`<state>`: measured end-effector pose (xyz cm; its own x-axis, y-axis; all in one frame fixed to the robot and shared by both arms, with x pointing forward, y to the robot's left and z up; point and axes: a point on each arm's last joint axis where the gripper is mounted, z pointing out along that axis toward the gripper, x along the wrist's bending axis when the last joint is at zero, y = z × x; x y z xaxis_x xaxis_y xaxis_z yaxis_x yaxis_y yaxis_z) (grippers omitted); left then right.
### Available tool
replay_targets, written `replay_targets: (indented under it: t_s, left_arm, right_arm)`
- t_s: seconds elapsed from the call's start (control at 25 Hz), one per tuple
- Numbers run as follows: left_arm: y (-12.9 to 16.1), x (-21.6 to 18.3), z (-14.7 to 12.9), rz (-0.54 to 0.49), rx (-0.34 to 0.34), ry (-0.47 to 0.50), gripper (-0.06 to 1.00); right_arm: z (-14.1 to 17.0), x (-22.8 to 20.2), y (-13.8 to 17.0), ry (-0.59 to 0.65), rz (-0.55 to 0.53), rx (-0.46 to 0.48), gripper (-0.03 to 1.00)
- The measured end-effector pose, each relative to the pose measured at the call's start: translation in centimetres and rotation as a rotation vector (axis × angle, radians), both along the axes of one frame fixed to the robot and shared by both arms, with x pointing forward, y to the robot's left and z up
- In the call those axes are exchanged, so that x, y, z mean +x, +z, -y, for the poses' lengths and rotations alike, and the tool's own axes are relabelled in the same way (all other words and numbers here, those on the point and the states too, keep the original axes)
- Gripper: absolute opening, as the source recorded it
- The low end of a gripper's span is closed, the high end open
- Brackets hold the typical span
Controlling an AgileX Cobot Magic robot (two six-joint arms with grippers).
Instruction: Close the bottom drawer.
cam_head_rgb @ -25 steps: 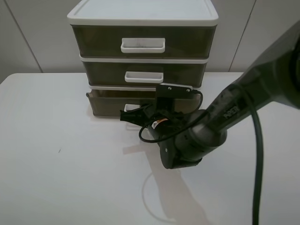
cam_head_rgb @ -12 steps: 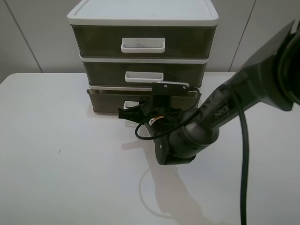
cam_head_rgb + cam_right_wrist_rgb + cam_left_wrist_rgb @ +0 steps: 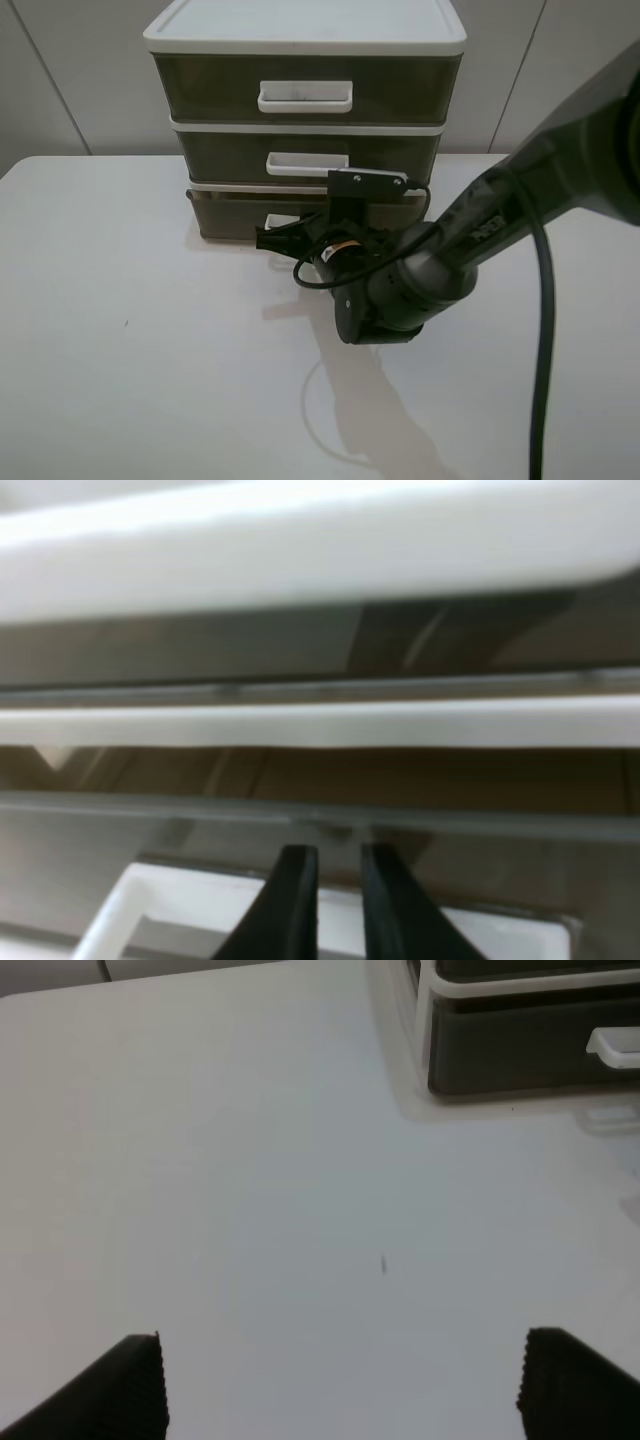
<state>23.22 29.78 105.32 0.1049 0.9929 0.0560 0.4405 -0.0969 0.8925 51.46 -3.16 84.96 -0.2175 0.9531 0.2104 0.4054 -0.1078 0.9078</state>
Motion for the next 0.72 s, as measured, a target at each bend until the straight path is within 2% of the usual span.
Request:
replay_targets:
  t_s: [0.12, 0.32, 0.48, 0.6, 0.72]
  left_arm:
    - [0.0, 0.0, 0.0, 0.000, 0.000, 0.000, 0.72]
    - [0.0, 0.0, 0.0, 0.000, 0.000, 0.000, 0.72]
    - [0.0, 0.0, 0.0, 0.000, 0.000, 0.000, 0.72]
    - [0.0, 0.0, 0.0, 0.000, 0.000, 0.000, 0.72]
    - [0.0, 0.0, 0.0, 0.000, 0.000, 0.000, 0.72]
  right_arm:
    - [0.3, -0.9, 1.3, 0.029, -0.029, 0.005, 0.02]
    - [1.7, -3.4, 3.7, 0.116, -0.137, -0.008, 0.02]
    - [2.9, -5.7, 6.1, 0.256, -0.195, -0.060, 0.05]
    - [4.6, -6.8, 7.8, 0.302, -0.211, -0.078, 0.22]
    - [7.3, -6.9, 9.3, 0.268, -0.250, -0.060, 0.53]
